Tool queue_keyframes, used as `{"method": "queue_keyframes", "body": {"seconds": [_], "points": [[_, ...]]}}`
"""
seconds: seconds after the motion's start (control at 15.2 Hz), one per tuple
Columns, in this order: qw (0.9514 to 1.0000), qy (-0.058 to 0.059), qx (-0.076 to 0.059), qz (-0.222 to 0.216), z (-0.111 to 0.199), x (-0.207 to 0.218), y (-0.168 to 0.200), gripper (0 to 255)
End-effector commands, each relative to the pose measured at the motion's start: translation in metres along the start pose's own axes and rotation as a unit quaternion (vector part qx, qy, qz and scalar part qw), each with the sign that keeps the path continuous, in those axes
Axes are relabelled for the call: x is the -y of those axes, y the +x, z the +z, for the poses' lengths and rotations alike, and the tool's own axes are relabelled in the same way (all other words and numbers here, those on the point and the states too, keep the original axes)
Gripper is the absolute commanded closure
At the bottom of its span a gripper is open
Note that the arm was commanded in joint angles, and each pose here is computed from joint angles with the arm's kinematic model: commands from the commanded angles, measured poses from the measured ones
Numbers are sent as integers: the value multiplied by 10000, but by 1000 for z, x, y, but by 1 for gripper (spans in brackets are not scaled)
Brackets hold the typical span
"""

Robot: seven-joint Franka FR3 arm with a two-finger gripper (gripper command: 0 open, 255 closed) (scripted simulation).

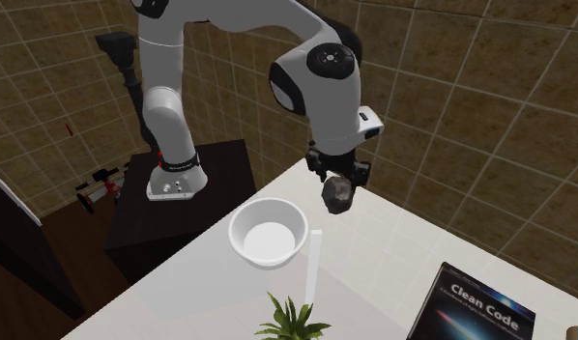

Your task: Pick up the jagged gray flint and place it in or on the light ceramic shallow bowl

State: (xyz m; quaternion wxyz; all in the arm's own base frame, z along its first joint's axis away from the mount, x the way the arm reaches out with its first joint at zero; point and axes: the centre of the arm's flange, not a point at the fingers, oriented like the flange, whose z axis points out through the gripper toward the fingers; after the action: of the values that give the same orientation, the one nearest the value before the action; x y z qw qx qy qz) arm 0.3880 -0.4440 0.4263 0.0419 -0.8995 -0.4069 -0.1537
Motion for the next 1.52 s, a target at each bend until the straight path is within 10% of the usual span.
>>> {"method": "queue_keyframes", "body": {"seconds": [0.0, 0.73, 1.25, 1.32, 1.45], "points": [[10000, 15, -7, -13, -6, 26, -7, 255], [10000, 15, -7, -13, -48, 154, -63, 255], [10000, 18, -8, -13, -19, 156, -72, 255], [10000, 18, -8, -13, -19, 156, -72, 0], [9984, 305, 73, 476, 8, 144, -70, 0]]}}
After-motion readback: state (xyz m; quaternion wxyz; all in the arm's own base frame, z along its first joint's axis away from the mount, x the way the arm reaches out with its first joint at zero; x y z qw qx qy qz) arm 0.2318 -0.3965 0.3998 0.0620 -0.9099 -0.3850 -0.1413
